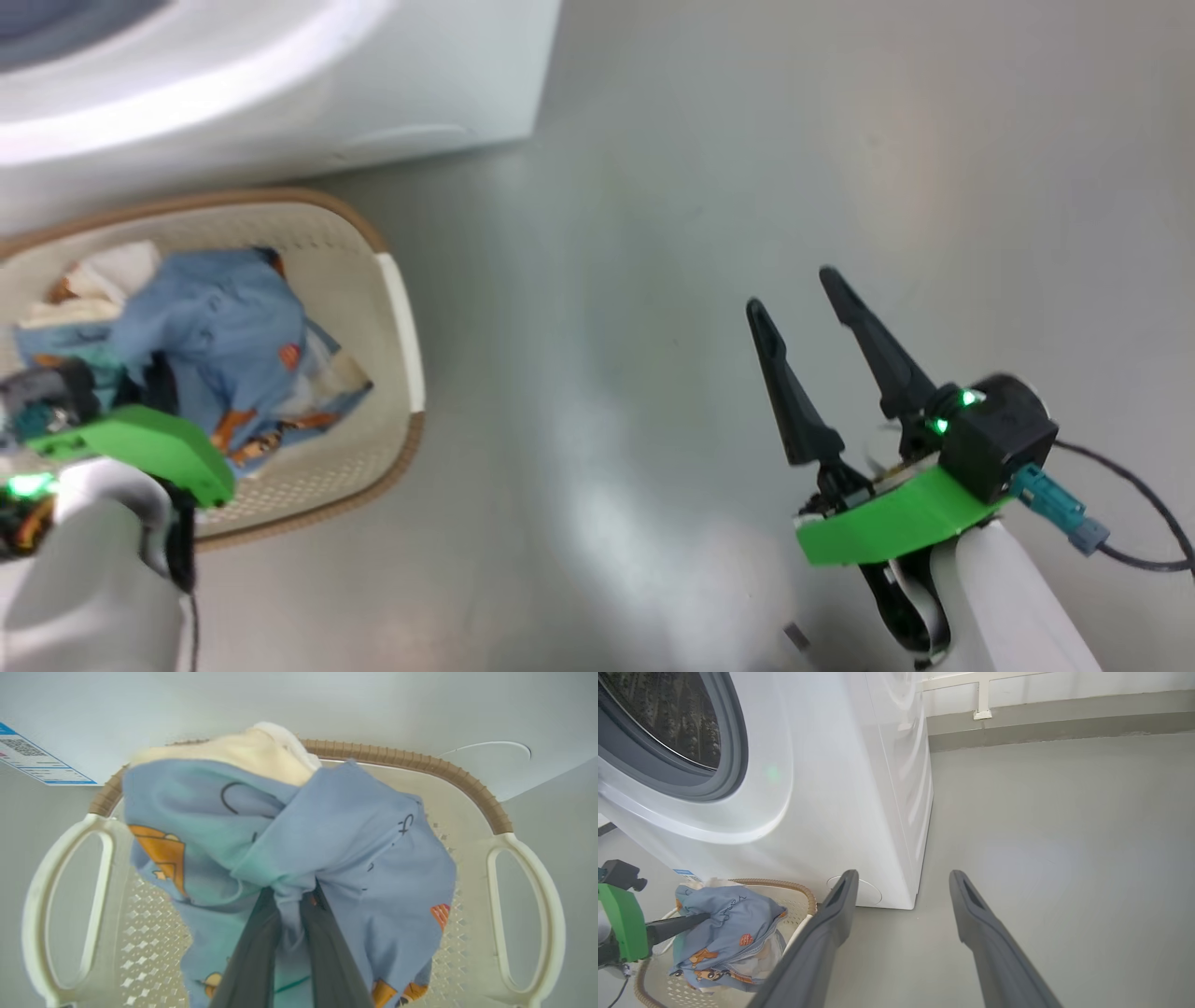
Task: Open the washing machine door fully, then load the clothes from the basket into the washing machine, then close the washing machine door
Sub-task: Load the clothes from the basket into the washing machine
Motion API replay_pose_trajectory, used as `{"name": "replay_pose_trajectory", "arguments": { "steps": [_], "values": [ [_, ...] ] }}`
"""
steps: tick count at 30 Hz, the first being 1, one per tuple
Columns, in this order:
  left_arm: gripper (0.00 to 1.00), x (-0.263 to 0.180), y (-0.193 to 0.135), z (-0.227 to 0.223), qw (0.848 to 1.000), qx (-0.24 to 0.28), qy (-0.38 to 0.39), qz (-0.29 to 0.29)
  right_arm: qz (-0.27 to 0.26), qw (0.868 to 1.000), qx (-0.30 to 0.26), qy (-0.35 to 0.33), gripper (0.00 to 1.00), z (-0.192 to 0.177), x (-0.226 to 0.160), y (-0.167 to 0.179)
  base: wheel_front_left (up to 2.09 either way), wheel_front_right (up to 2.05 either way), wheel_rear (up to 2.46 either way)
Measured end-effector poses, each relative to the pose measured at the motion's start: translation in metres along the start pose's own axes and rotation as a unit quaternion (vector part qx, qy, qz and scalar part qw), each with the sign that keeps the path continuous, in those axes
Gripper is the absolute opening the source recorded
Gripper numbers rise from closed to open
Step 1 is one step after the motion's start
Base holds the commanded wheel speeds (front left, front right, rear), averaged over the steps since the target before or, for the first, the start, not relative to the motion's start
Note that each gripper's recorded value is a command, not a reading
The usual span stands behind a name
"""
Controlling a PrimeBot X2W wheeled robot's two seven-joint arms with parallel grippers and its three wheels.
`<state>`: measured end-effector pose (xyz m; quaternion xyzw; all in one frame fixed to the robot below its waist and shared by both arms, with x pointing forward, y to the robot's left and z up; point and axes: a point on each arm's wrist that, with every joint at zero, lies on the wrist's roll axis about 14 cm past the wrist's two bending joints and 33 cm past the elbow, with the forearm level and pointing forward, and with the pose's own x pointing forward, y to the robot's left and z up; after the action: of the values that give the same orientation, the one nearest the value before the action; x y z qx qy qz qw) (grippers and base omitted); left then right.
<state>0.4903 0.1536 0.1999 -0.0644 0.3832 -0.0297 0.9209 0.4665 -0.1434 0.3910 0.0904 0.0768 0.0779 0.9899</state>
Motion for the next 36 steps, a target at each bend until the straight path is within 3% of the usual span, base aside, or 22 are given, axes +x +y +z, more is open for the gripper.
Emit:
{"name": "replay_pose_trajectory", "arguments": {
  "steps": [7,17,27,36],
  "values": [
    [0.00,-0.053,-0.004,0.047,0.994,-0.020,-0.105,0.004,0.012,1.000,-0.001,0.000,1.00,0.008,-0.020,0.016,0.00,0.00,0.00],
    [0.00,-0.152,-0.014,0.073,0.976,-0.002,-0.217,0.002,0.022,0.999,-0.003,-0.025,1.00,0.035,-0.054,0.033,0.00,0.00,0.00],
    [0.00,-0.234,-0.024,0.087,0.953,0.023,-0.303,-0.006,0.028,0.997,-0.008,-0.064,1.00,0.067,-0.094,0.046,0.00,0.00,0.00],
    [0.00,-0.279,-0.040,0.088,0.936,0.039,-0.349,-0.025,0.025,0.994,-0.015,-0.105,1.00,0.095,-0.126,0.049,0.00,0.00,0.00]
  ]
}}
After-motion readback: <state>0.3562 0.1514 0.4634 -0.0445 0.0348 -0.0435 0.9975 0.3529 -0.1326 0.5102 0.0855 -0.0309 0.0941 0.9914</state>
